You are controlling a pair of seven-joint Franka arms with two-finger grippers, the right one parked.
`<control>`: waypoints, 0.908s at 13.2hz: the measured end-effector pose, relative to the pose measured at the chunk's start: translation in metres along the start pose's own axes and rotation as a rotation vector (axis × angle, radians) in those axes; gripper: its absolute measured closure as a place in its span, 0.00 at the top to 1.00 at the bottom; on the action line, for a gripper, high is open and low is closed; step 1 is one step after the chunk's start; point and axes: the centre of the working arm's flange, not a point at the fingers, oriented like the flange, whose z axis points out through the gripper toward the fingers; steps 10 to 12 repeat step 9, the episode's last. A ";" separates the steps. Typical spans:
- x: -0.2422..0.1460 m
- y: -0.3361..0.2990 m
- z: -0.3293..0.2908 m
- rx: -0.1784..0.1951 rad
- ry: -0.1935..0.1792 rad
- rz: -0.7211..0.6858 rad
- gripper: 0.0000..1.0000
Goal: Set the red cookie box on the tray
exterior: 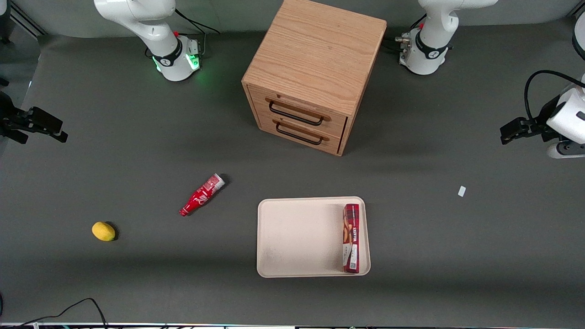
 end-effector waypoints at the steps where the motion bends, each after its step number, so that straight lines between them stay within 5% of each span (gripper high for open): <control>1: -0.001 0.000 0.000 0.001 -0.005 0.002 1.00; 12: -0.008 -0.011 -0.031 -0.003 -0.032 0.135 1.00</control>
